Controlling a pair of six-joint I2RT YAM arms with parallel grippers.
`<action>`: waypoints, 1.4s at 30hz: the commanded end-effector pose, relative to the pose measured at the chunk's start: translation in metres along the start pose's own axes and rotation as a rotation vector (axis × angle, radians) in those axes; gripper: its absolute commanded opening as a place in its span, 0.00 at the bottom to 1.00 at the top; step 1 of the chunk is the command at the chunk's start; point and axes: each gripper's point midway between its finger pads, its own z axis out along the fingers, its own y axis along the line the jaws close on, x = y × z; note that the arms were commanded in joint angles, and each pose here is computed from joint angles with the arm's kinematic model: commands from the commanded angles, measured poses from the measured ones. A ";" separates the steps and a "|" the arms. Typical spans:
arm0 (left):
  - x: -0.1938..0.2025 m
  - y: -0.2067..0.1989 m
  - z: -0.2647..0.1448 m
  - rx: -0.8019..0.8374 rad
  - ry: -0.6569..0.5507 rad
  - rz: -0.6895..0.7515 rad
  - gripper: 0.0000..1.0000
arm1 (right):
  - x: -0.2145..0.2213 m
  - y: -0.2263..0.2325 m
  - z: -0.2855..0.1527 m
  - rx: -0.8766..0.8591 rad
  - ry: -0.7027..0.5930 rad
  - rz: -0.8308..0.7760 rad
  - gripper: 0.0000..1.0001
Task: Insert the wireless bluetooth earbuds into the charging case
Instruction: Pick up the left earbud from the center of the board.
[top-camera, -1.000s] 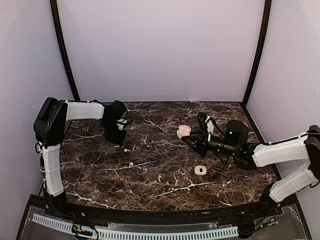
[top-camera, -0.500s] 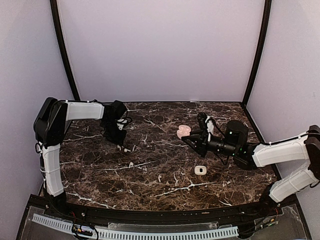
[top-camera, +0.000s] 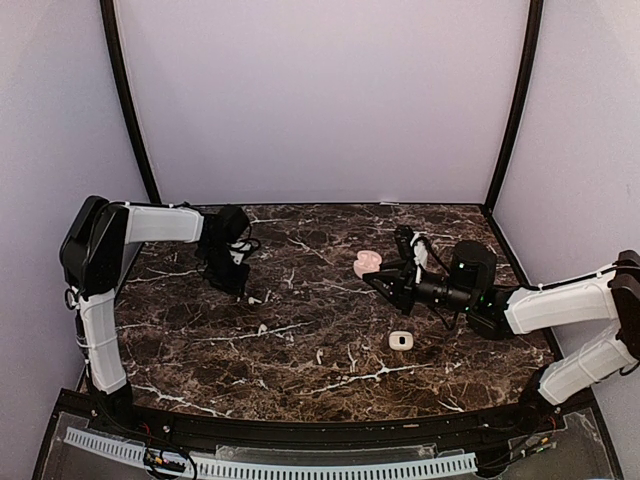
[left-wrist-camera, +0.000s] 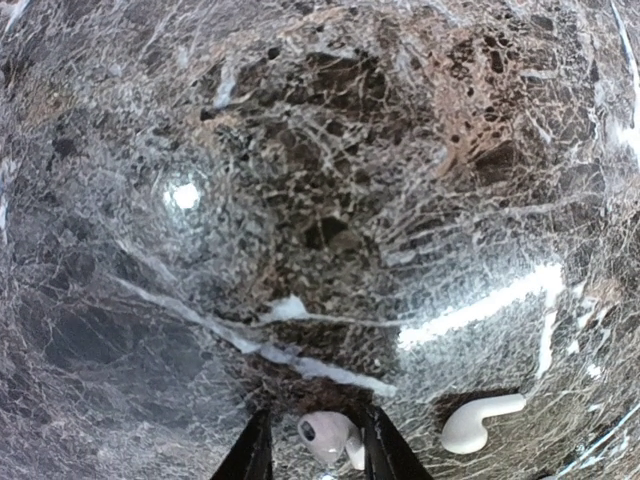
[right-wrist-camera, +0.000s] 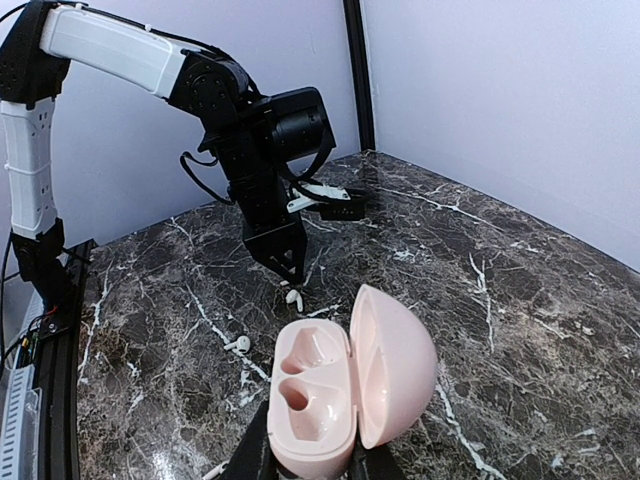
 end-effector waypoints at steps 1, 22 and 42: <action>0.006 -0.006 -0.013 0.025 -0.013 -0.008 0.30 | -0.012 0.000 -0.001 -0.009 -0.035 -0.020 0.00; 0.000 -0.008 -0.005 0.018 -0.008 0.016 0.18 | -0.010 0.000 0.000 -0.008 -0.026 -0.019 0.00; -0.031 -0.028 -0.058 0.137 -0.206 -0.005 0.11 | -0.012 -0.001 0.000 -0.003 -0.029 -0.023 0.00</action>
